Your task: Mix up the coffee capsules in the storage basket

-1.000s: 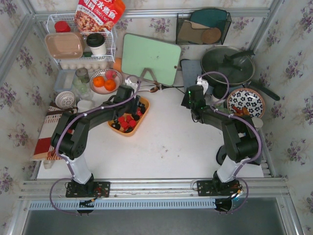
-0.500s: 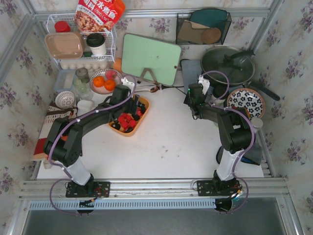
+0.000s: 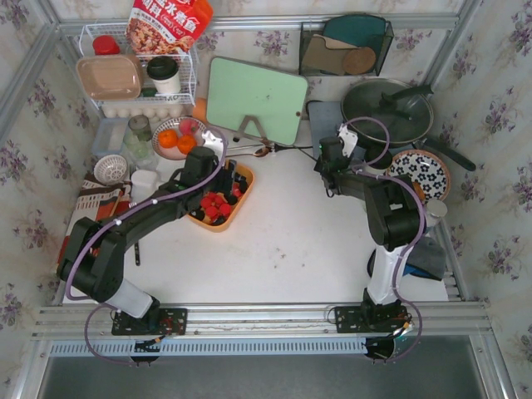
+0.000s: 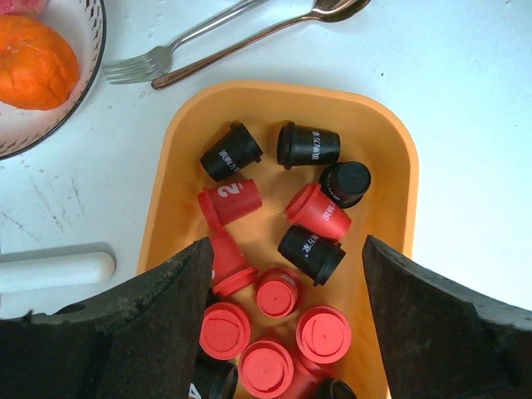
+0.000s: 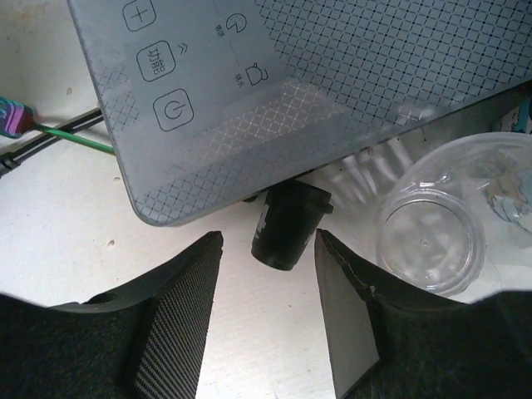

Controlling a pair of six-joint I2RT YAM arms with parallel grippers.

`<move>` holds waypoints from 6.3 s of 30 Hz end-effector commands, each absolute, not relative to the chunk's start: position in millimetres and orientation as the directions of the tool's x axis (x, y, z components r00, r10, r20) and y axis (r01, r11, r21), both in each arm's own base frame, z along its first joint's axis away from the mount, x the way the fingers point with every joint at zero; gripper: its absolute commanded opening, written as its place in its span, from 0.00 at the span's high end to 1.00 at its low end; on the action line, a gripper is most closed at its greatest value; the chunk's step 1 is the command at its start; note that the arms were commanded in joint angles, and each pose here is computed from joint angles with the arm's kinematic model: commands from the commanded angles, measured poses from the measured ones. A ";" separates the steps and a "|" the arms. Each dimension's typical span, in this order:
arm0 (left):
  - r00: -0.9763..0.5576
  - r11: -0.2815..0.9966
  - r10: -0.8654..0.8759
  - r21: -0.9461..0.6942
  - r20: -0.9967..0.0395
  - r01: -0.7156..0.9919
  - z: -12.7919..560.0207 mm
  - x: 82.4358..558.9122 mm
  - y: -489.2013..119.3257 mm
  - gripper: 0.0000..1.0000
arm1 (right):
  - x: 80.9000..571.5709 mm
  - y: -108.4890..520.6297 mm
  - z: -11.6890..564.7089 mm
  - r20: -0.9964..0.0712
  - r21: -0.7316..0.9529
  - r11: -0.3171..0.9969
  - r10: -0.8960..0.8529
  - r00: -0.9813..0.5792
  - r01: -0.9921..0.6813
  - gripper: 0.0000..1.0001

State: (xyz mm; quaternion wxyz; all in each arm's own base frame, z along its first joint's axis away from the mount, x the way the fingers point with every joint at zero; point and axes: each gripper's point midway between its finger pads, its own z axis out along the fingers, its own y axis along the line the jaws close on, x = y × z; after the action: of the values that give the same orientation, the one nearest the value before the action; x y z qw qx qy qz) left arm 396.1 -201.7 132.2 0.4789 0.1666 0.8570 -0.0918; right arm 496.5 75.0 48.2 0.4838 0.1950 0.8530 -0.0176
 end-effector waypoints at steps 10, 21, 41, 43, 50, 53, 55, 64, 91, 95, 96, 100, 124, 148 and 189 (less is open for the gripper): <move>-0.451 0.917 0.183 -0.013 -0.874 0.399 140.2 394.6 -211.0 0.25 | 503.6 67.5 19.3 -0.768 0.151 0.914 0.347 -0.537 0.375 0.47; -0.435 0.911 0.177 -0.021 -0.883 0.412 144.2 392.6 -213.6 0.25 | 502.9 73.1 27.5 -0.768 0.162 0.934 0.322 -0.554 0.320 0.63; 0.390 0.461 0.233 0.455 -0.891 0.762 190.0 325.0 -309.0 0.01 | 397.9 191.2 154.0 -0.857 0.308 0.914 0.147 -0.493 -0.264 0.70; 0.456 0.406 0.218 0.505 -0.863 0.761 192.1 314.4 -318.2 0.01 | 380.2 201.6 160.1 -0.855 0.332 0.892 0.146 -0.498 -0.308 0.70; 0.573 0.287 0.177 0.599 -0.800 0.748 197.5 286.6 -347.5 0.01 | 329.6 229.9 186.3 -0.851 0.407 0.804 0.162 -0.500 -0.432 0.70; 0.581 0.283 0.181 0.607 -0.794 0.742 202.0 284.8 -357.1 0.01 | 314.2 238.7 195.7 -0.840 0.448 0.763 0.181 -0.512 -0.467 0.70; 0.577 0.298 0.187 0.605 -0.795 0.738 205.8 286.2 -360.8 0.01 | 304.2 245.8 197.2 -0.835 0.460 0.740 0.174 -0.521 -0.490 0.70; 0.567 0.281 0.199 0.600 -0.800 0.749 202.8 282.4 -373.8 0.09 | 283.3 256.9 197.6 -0.821 0.502 0.694 0.195 -0.537 -0.516 0.70; 0.515 0.316 0.233 0.565 -0.825 0.762 198.7 281.4 -366.6 0.61 | 278.3 251.4 195.9 -0.823 0.496 0.706 0.196 -0.533 -0.506 0.43; 0.455 0.348 0.237 0.513 -0.858 0.785 194.4 288.2 -359.7 0.62 | 279.3 243.0 199.8 -0.842 0.458 0.734 0.178 -0.510 -0.501 0.34; 0.437 0.360 0.238 0.497 -0.867 0.790 193.7 291.0 -356.8 0.64 | 279.5 240.4 201.9 -0.848 0.445 0.743 0.171 -0.501 -0.500 0.33; 0.346 0.414 0.251 0.423 -0.904 0.806 184.7 303.1 -342.9 0.65 | 279.7 227.4 214.9 -0.877 0.394 0.776 0.157 -0.455 -0.492 0.29; -0.605 0.922 0.269 0.020 -0.750 0.386 109.4 389.3 -205.9 0.63 | 314.8 162.7 143.9 -0.923 0.121 0.966 0.025 -0.384 -0.230 0.27; -0.851 0.998 -0.013 -0.056 -0.525 0.020 61.7 405.9 -188.5 0.28 | 315.5 143.5 127.9 -0.945 0.083 0.980 0.019 -0.328 -0.183 0.26; -0.415 0.981 0.034 -0.049 -0.909 0.187 183.7 384.9 -174.1 0.01 | 369.2 18.9 103.5 -0.984 0.041 0.997 0.051 -0.170 0.059 0.00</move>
State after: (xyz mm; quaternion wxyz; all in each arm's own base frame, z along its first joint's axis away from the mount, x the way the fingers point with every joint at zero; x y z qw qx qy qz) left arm 377.2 -183.7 156.5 0.4764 0.0558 0.8729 -0.0896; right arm 350.4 6.6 88.9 0.6213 0.0506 0.7787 -0.0705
